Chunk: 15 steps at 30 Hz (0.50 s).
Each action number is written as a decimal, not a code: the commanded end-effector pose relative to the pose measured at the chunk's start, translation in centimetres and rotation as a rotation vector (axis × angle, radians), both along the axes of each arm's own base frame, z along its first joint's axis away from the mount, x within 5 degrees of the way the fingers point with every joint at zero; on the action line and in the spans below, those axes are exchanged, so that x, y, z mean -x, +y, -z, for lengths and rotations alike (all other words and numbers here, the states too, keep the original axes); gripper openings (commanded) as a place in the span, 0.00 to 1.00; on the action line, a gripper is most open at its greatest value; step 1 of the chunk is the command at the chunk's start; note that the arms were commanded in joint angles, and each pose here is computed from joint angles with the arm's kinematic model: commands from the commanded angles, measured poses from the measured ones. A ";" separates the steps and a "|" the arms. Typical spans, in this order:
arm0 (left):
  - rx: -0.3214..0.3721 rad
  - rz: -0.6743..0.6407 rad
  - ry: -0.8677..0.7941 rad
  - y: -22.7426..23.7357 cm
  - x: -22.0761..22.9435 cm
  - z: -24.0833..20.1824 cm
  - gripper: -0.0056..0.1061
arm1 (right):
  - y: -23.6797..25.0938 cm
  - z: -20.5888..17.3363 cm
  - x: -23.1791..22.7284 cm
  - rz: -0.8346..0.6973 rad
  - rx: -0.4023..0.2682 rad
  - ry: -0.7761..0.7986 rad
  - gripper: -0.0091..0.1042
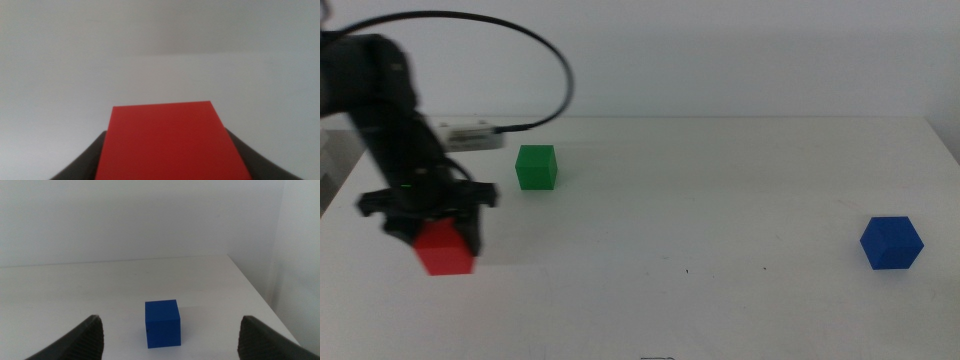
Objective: Stack red cubes first, then green, then blue cubes in a specific spot.
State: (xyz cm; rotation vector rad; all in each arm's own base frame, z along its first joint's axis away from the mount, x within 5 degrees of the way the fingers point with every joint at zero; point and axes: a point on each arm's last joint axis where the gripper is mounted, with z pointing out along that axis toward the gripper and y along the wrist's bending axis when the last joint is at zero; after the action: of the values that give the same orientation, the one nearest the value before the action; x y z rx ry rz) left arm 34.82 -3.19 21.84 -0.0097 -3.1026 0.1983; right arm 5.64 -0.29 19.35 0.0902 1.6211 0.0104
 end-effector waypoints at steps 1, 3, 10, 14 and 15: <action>0.021 -0.009 0.036 -2.5 1.4 -2.7 0.10 | 0.0 -1.2 0.2 -0.003 0.019 -0.106 0.87; 0.024 0.006 0.017 -4.3 1.5 -2.6 0.10 | 0.0 -1.2 0.2 -0.003 0.019 -0.106 0.87; 0.014 0.009 -0.044 -11.6 2.6 -3.8 0.10 | 0.0 -1.2 0.2 -0.003 0.019 -0.106 0.87; 0.011 0.036 -0.076 -14.7 2.8 -4.4 0.10 | 0.0 -1.2 0.2 -0.003 0.019 -0.106 0.87; 0.016 0.042 -0.080 -15.5 2.8 -4.5 0.10 | 0.0 -1.2 0.2 -0.003 0.019 -0.106 0.87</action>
State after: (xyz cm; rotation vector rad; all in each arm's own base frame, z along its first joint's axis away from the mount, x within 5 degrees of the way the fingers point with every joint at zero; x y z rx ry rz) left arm 32.55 -18.12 23.80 -0.0988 -3.1391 0.1928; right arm 5.64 -0.29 19.35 0.0902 1.6211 0.0104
